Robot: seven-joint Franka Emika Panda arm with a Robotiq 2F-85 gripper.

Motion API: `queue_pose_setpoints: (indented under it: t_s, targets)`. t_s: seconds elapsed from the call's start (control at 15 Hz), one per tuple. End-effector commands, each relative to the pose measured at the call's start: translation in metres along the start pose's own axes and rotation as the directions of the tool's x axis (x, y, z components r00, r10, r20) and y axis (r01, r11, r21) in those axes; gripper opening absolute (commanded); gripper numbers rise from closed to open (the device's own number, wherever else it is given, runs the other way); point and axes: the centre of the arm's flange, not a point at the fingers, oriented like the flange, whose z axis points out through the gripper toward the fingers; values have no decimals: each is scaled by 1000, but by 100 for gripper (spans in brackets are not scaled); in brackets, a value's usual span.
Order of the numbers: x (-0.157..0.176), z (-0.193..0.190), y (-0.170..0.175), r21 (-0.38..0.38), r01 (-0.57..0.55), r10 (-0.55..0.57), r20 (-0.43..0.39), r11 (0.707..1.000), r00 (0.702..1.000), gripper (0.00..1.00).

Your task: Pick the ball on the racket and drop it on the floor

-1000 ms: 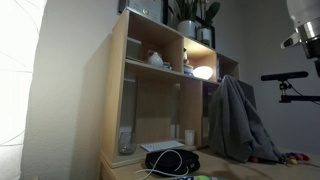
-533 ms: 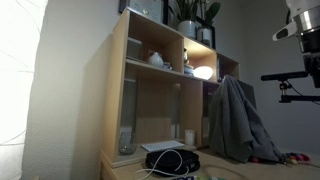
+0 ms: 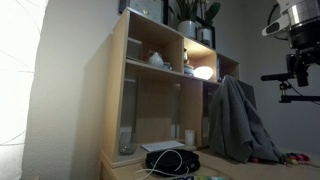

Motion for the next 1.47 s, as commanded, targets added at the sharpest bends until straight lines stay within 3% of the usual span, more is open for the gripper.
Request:
queue_pose_setpoints:
  t_s: [0.0,0.53,0.6,1.4]
  targets:
    - [19,-10,7,10,40,-40,-6,999,999,100]
    - [64,-12,0,-17,-6,7,27,1000,1000,100]
    - [49,-4,0,-8,6,-6,-4,1000,1000,100]
    - [59,-3,-2,-6,8,-8,5,1000,1000,100]
